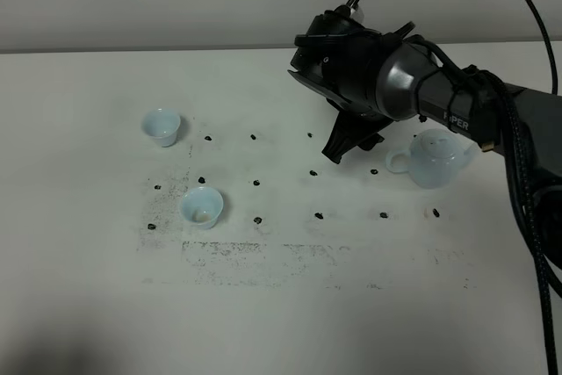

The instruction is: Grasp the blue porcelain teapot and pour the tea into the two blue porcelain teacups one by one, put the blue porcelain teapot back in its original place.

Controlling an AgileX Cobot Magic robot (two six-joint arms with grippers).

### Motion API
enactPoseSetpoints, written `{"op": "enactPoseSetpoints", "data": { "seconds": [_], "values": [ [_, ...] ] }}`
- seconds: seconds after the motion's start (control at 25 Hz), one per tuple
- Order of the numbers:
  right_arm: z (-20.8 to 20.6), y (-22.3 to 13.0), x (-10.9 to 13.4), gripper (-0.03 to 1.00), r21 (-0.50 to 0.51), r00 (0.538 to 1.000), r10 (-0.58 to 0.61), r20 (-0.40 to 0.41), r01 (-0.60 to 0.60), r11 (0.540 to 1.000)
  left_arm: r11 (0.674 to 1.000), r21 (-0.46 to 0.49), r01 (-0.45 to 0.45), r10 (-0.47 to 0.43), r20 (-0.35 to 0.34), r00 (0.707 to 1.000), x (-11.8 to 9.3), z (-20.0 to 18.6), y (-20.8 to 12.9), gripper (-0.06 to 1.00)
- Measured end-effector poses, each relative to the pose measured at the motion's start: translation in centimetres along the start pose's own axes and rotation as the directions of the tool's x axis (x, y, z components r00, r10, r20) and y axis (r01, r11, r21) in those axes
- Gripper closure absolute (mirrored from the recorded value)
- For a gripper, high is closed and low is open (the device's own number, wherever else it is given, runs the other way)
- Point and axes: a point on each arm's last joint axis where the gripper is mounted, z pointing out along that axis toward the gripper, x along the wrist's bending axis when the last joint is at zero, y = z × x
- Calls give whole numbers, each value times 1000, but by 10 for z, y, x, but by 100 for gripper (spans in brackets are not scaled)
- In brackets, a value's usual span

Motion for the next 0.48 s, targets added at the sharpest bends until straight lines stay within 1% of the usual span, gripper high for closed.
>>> {"op": "enactPoseSetpoints", "data": {
  "seconds": [0.12,0.2,0.32,0.48],
  "values": [
    [3,-6,3,47,16,1000,-15,-2,15,1000,1000,0,0,0,0,1000,0,0,0,29],
    [8,-10,8,47,-1,999,-33,-16,33,999,1000,0,0,0,0,1000,0,0,0,29],
    [11,-14,14,47,-82,998,-48,-42,44,996,1000,0,0,0,0,1000,0,0,0,29],
    [16,-12,7,47,-174,1000,-6,-19,2,985,1000,0,-1,1,-2,1000,0,0,0,29]
  ]
}}
